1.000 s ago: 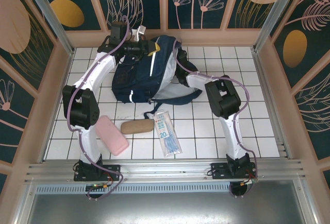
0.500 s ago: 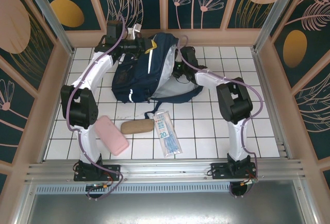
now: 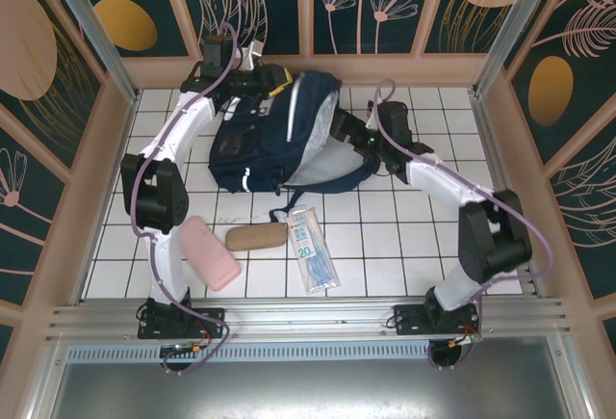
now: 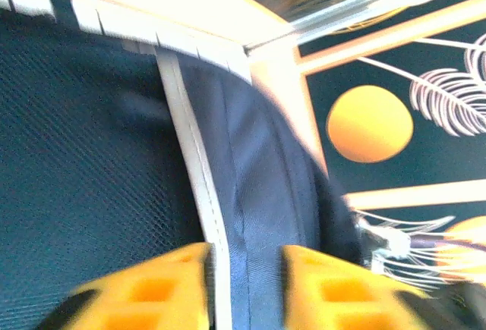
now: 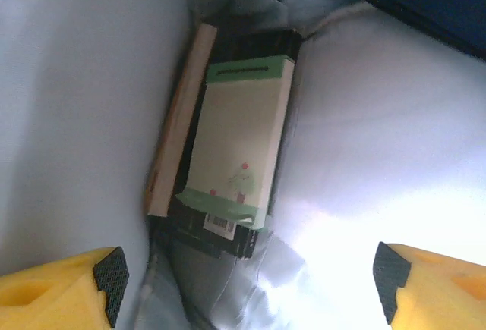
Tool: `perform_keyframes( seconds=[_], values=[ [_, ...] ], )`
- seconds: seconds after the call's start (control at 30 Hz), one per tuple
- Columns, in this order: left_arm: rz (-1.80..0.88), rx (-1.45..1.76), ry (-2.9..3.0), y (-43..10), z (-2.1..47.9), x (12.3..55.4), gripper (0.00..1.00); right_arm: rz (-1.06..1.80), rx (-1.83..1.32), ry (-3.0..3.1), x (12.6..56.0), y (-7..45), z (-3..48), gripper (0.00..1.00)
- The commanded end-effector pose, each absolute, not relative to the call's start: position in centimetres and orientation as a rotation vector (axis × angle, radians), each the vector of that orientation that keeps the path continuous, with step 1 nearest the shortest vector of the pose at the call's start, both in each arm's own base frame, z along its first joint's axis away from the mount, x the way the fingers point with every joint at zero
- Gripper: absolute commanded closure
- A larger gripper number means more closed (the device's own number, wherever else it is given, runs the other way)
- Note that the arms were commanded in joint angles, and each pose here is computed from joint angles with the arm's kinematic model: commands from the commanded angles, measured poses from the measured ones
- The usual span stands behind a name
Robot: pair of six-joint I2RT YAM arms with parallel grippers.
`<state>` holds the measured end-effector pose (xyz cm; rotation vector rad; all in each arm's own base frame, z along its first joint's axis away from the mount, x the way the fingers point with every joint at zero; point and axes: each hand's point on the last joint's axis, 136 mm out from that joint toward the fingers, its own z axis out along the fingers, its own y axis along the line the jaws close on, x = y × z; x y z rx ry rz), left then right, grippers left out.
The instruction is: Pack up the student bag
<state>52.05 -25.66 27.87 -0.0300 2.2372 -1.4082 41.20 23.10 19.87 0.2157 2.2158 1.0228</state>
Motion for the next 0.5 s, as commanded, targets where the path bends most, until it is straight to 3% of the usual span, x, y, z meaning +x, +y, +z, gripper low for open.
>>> perform_keyframes(
  seconds=[0.0,0.13,0.27,0.47],
  values=[
    [-1.262,0.024,2.198,-25.5,28.9,51.9,0.56,0.89,0.202,2.207,38.5,21.5,20.4,0.16],
    [-1.156,-0.044,2.153,-23.4,30.4,49.9,0.47,0.763,0.306,2.192,35.3,17.9,20.0,0.19],
    [-1.082,-0.087,2.112,-21.3,31.9,45.6,0.43,0.789,0.201,2.177,31.6,18.4,20.3,0.23],
    [-1.114,-0.11,2.21,-21.9,26.1,35.2,0.43,0.938,-0.057,2.352,24.9,23.0,17.6,0.23]
  ],
)
